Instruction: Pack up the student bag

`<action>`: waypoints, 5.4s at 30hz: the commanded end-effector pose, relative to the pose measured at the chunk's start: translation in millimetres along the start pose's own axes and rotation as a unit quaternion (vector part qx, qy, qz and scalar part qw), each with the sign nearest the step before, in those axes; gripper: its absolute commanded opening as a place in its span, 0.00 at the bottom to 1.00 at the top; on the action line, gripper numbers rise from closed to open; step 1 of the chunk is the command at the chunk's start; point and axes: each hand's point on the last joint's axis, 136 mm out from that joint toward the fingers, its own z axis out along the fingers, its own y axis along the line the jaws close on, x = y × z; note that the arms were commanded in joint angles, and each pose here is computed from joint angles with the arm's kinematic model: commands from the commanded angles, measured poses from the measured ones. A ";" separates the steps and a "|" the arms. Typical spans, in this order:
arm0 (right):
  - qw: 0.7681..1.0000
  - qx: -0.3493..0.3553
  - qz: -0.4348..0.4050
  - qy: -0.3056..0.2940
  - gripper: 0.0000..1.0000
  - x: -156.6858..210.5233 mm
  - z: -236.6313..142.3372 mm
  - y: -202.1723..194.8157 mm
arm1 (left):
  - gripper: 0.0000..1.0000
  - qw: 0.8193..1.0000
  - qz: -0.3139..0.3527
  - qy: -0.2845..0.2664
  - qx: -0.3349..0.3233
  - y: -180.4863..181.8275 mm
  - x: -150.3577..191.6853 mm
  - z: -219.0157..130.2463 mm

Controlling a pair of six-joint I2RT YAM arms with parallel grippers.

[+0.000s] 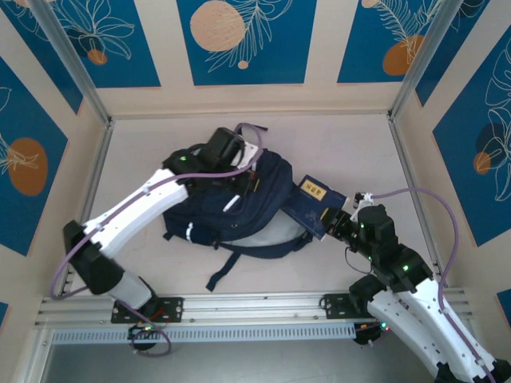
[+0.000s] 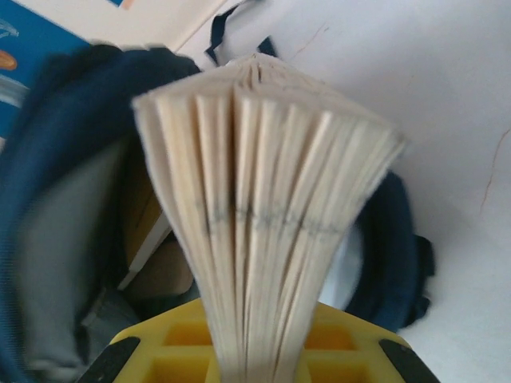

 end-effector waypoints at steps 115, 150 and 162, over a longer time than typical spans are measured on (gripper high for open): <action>0.883 -0.105 -0.408 0.207 0.29 181.5 130.6 37.5 | 0.55 0.963 -0.258 -0.071 0.032 52.1 6.4 20.1; 0.880 -0.052 -0.408 0.235 0.00 191.3 156.5 19.6 | 0.65 0.833 -0.529 -0.070 -0.142 137.6 153.6 25.4; 0.878 -0.005 -0.416 0.238 0.00 187.0 151.7 -2.5 | 0.45 0.807 -0.543 -0.093 -0.212 165.5 162.2 30.9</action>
